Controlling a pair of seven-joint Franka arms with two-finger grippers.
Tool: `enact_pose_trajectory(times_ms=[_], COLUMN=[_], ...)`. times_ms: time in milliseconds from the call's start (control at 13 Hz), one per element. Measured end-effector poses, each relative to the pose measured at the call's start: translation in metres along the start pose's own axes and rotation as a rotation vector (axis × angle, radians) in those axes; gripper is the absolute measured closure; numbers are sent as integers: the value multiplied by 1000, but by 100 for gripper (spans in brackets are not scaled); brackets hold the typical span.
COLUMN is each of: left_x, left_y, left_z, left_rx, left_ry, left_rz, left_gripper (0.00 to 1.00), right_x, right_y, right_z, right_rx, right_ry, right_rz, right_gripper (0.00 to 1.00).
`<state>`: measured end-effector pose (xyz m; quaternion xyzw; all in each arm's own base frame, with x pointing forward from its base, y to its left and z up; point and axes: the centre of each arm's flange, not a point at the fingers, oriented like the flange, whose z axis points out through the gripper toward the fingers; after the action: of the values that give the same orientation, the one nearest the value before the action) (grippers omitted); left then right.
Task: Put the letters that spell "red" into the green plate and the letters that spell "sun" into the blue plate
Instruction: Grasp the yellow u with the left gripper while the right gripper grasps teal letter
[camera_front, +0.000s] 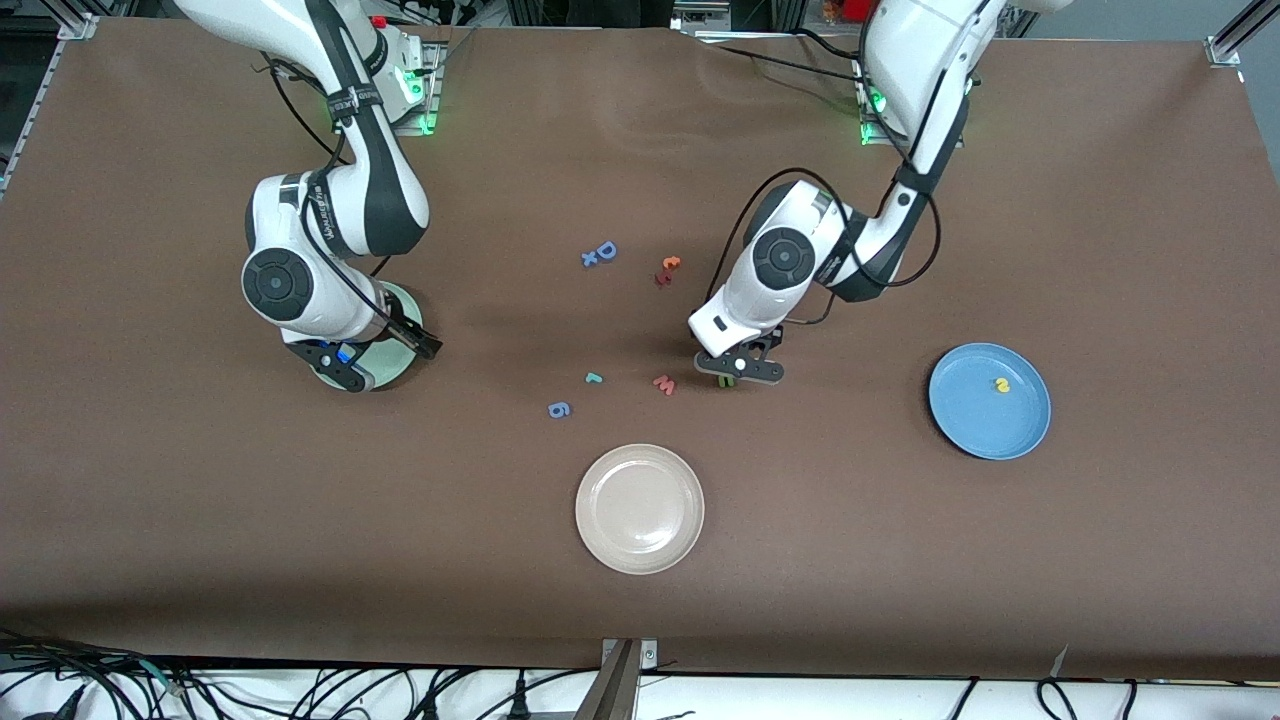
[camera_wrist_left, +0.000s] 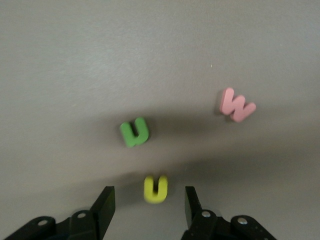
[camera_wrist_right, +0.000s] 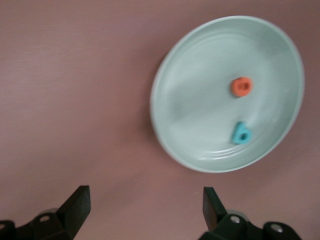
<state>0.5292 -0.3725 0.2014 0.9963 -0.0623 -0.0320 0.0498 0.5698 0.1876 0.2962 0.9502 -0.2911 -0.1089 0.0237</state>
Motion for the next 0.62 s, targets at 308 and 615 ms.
enact_pose_trajectory(times_ms=[308, 615], left_x=[1, -2], left_y=[-1, 7], left_z=[19, 17], left_rx=[6, 7], left_ry=[0, -1], left_rz=[-15, -13], left_gripper=[36, 36], right_x=[-33, -65], right_y=[-69, -142], right_z=[10, 37], right_rx=[36, 67], right_ry=[-3, 83], right_rz=[47, 160], right_gripper=[0, 1])
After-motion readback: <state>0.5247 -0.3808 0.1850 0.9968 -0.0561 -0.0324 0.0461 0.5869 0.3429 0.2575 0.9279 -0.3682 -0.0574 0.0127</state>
